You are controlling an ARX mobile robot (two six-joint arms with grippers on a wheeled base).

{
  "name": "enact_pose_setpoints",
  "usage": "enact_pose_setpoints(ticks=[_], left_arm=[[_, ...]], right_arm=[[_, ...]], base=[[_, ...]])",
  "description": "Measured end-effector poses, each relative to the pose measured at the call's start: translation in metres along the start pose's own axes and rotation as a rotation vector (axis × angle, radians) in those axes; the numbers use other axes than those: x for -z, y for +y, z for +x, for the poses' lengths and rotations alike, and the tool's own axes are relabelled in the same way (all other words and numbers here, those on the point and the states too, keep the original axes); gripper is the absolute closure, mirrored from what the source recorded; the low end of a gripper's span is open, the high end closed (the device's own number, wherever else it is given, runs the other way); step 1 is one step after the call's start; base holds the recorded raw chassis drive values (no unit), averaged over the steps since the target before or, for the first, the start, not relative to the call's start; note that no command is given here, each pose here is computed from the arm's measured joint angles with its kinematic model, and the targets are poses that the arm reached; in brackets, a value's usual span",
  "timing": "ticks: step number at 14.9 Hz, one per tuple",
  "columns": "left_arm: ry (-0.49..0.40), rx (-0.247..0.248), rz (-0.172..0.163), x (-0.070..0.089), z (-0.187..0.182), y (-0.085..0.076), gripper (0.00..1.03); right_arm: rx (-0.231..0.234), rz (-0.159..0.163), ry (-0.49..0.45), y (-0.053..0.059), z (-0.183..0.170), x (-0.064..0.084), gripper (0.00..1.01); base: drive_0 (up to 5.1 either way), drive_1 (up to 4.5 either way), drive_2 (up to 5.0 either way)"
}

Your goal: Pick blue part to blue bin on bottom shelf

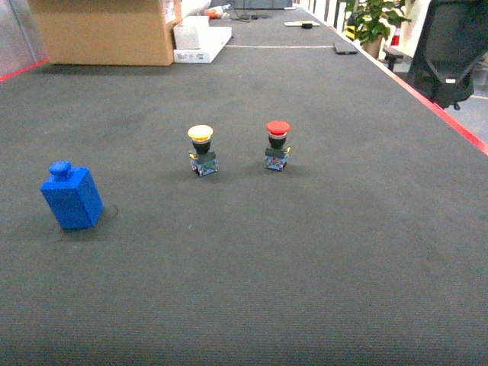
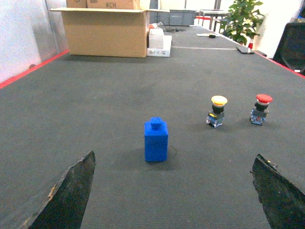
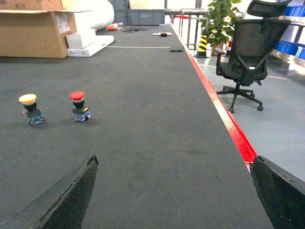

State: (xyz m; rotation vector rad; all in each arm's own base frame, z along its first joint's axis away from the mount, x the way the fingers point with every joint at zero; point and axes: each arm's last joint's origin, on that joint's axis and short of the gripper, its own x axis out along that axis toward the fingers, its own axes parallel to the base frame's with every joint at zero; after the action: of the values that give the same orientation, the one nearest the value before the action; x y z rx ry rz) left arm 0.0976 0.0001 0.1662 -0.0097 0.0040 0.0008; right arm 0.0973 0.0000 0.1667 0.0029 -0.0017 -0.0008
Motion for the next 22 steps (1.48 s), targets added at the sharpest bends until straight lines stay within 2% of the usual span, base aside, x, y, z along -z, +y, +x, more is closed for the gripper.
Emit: enact_pose_setpoints(ticks=[8,9,10,11,12,14,15,17,19,21,22], left_arm=[[-0.001,0.000,0.000,0.000,0.000,0.000,0.05],[0.113,-0.040,-0.020,0.002,0.000,-0.001,0.05],[0.226,-0.079,-0.025,0.003,0.005,-0.003,0.05],[0.239,-0.071,-0.027,0.003,0.013,-0.003,0.05],[0.208,-0.041,-0.034,-0.003,0.027,-0.003,0.05],[0.183,0.045,-0.040,-0.015,0.066,-0.007,0.05],[0.187,0.080,-0.038,-0.015,0.094,-0.014,0.05],[0.262,0.090,-0.028,0.004,0.144,-0.024,0.05],[0.337,0.029,-0.011,0.029,0.186,-0.023,0.05],[0.407,-0.013,-0.004,0.053,0.207,-0.019,0.05],[0.424,-0.029,-0.002,0.060,0.215,-0.016,0.05]], right_arm=[[-0.001,0.000,0.000,0.000,0.000,0.000,0.03],[0.000,0.000,0.001,0.000,0.000,0.000,0.03],[-0.001,0.000,0.000,0.000,0.000,0.000,0.03],[0.000,0.000,0.000,0.000,0.000,0.000,0.03],[0.000,0.000,0.001,0.000,0.000,0.000,0.03],[0.000,0.000,0.000,0.000,0.000,0.000,0.03],[0.000,0.000,0.000,0.000,0.000,0.000,0.03],[0.000,0.000,0.000,0.000,0.000,0.000,0.03],[0.000,0.000,0.000,0.000,0.000,0.000,0.03],[0.000,0.000,0.000,0.000,0.000,0.000,0.03],[0.000,0.000,0.000,0.000,0.000,0.000,0.03]], base=[[0.0,0.00,0.0],[0.0,0.00,0.0],[0.0,0.00,0.0],[0.0,0.00,0.0],[0.0,0.00,0.0],[0.0,0.00,0.0],[0.0,0.00,0.0],[0.0,0.00,0.0],[0.0,0.00,0.0],[0.0,0.00,0.0],[0.0,0.00,0.0]])
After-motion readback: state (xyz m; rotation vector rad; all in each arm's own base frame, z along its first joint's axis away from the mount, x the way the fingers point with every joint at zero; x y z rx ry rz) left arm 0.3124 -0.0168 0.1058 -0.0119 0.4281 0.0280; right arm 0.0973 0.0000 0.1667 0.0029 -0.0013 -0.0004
